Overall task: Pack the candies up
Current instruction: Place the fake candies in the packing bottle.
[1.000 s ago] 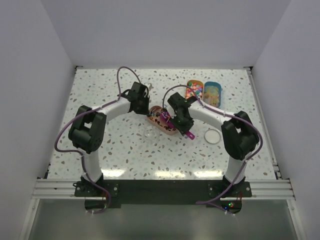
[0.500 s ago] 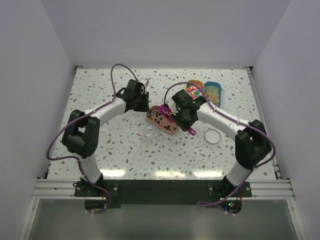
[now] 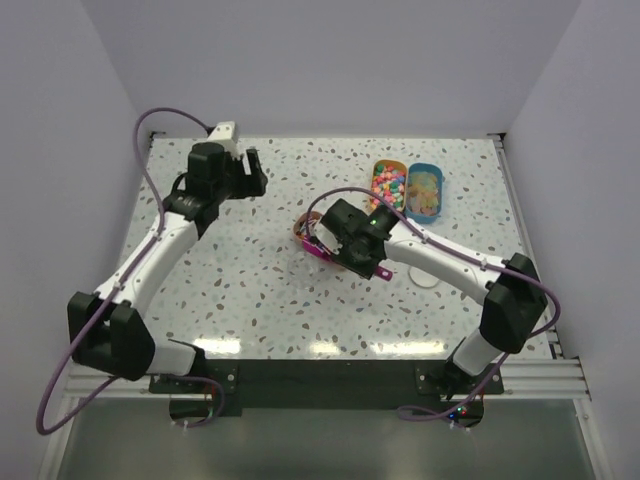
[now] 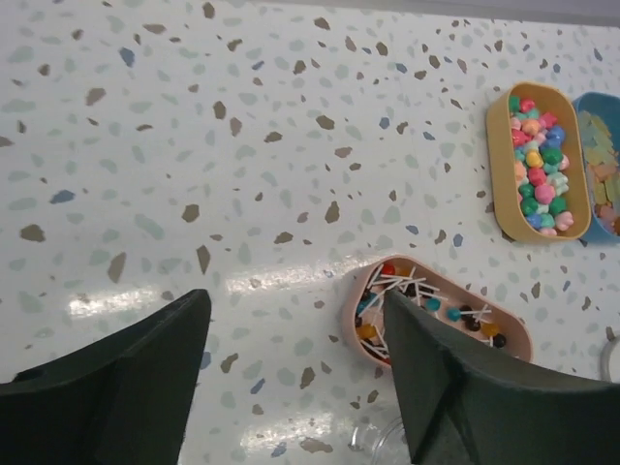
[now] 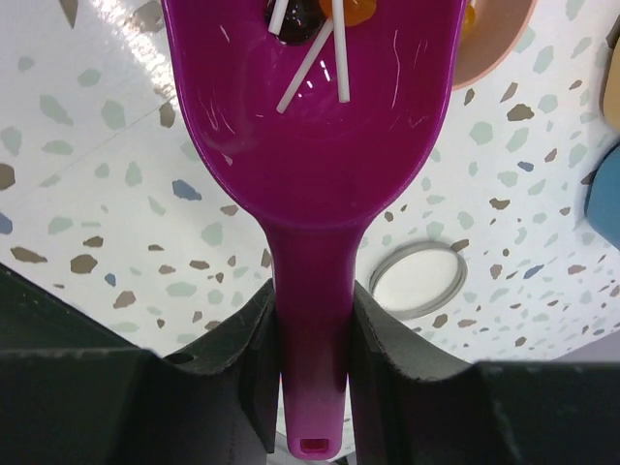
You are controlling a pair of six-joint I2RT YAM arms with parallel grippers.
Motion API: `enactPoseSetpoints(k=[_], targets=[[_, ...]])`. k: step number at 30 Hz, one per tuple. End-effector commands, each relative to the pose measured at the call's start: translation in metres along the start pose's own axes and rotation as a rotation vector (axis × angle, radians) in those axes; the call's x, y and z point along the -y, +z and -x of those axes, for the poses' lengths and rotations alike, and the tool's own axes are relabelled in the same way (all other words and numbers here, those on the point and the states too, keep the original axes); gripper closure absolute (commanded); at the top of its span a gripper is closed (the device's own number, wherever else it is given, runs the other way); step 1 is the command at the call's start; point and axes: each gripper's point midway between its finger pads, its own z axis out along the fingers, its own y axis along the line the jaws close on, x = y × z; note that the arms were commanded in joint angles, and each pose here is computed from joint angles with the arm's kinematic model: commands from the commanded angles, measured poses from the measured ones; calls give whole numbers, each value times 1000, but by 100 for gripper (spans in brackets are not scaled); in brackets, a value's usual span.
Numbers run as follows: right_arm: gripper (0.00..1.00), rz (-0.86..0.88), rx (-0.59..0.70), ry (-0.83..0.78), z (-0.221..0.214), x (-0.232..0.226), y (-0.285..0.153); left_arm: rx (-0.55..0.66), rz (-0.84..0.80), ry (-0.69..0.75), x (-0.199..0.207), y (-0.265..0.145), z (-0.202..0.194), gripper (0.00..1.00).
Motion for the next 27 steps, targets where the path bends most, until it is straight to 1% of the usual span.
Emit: enactPoseSetpoints(k=[1,2,3,4,7,9,18,24,27], targets=[[100,-63,11,-69,-2,7,-34,88,103,22,-26,-24,10,17],[100,-66,11,-100,0,1,-37,129,103,22,-26,-34,17,14],[100,-68,-7,-118,-3,-1,-40,135,114,25,-30,-37,16,11],[100,-75,-18,-129,0,-1,-41,131,136,28,-35,-39,10,8],[100,-119,-79,-179,-1,-1,-42,112,186,53,-47,-45,-2,2],[100,-152,-102,-215,1,-2,-45,100,209,69,-53,-48,-11,0],[100,-228,-235,-295,-1,-6,-39,91,306,99,-77,-60,-31,0],[100,-327,-312,-346,0,1,-40,108,326,107,-80,-61,-27,0],[100,-379,-325,-375,6,2,-42,113,336,109,-82,-63,-26,0]])
